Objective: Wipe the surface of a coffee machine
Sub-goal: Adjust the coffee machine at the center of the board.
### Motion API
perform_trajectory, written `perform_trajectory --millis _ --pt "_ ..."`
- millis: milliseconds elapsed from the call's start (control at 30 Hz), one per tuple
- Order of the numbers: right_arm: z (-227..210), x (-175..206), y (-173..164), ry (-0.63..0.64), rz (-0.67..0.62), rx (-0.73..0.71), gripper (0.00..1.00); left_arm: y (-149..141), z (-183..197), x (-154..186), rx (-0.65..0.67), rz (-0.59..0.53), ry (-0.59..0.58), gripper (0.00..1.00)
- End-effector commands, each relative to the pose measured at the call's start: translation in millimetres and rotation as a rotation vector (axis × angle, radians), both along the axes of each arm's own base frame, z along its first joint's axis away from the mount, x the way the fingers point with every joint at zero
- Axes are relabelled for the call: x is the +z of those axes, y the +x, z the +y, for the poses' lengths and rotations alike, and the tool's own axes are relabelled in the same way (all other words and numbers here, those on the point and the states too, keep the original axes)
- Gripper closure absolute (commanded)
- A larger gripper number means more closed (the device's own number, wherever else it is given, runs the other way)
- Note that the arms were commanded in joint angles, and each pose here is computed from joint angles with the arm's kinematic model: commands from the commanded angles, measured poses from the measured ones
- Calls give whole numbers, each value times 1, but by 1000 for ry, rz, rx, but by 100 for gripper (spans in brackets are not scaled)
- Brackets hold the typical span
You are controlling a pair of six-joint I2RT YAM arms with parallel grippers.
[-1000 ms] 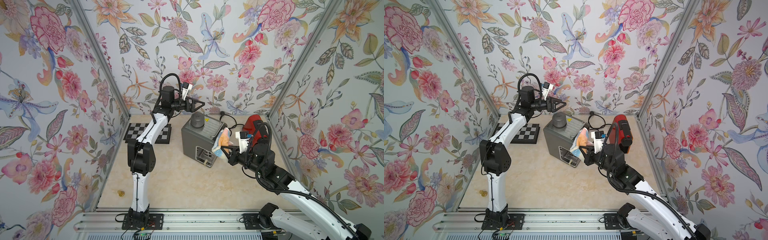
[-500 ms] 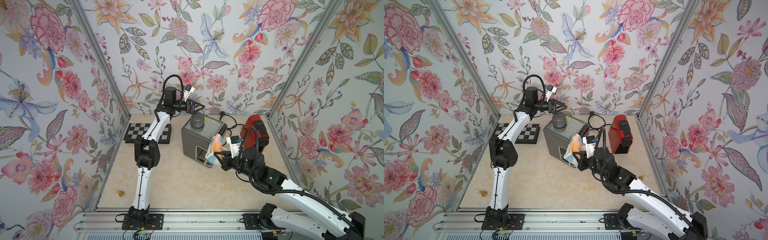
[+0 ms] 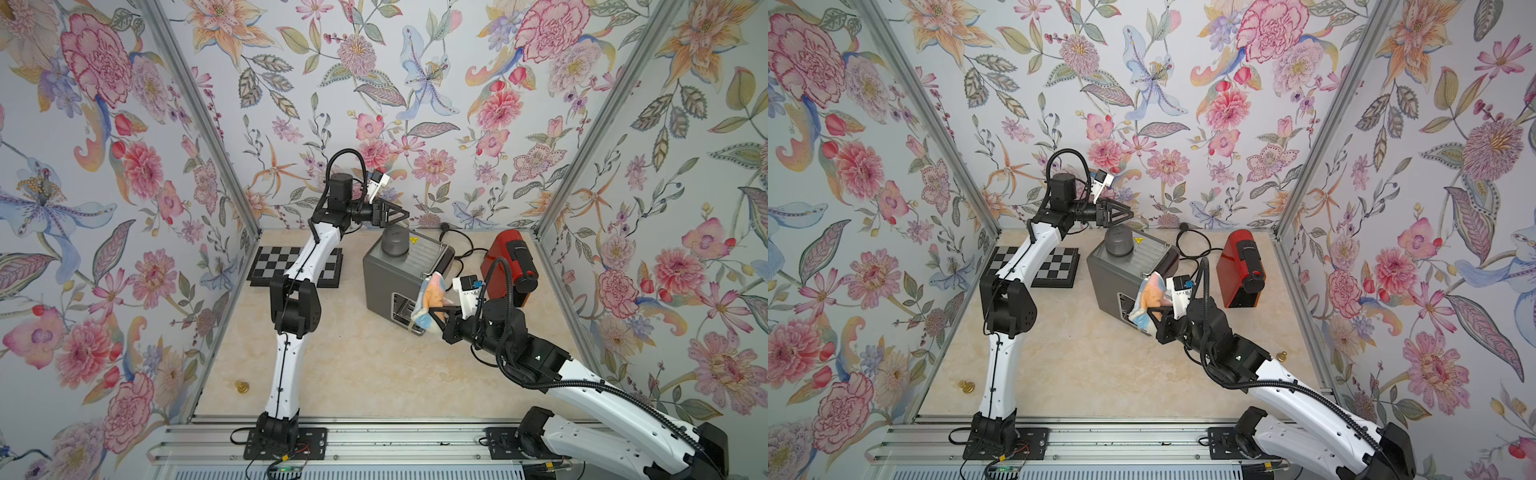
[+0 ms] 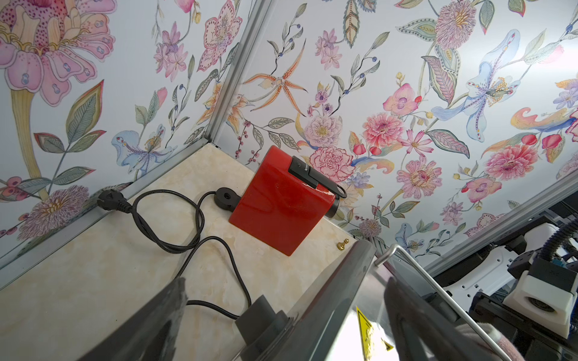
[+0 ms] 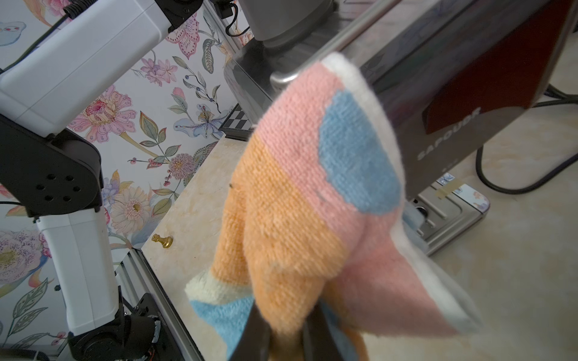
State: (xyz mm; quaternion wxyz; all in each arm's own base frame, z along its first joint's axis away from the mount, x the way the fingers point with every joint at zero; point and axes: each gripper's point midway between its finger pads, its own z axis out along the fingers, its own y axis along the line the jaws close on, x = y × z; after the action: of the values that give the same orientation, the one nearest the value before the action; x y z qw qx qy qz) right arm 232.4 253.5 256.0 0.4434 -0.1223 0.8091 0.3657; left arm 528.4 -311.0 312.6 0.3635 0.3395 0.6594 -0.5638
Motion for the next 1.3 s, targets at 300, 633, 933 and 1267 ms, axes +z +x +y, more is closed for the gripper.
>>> perform_trajectory --millis 300,633,933,1267 --pt "9 6 -7 48 -16 27 100 15 -36 -31 -18 -25 -63 1" --pt "-3 0 10 62 -9 -15 100 -55 -36 -51 -149 26 -59 1" --pt "-33 8 33 88 -37 -23 100 -113 -19 -44 -101 62 -142 1" --pt "-37 3 26 111 -32 31 100 -102 18 -34 70 53 -170 1"
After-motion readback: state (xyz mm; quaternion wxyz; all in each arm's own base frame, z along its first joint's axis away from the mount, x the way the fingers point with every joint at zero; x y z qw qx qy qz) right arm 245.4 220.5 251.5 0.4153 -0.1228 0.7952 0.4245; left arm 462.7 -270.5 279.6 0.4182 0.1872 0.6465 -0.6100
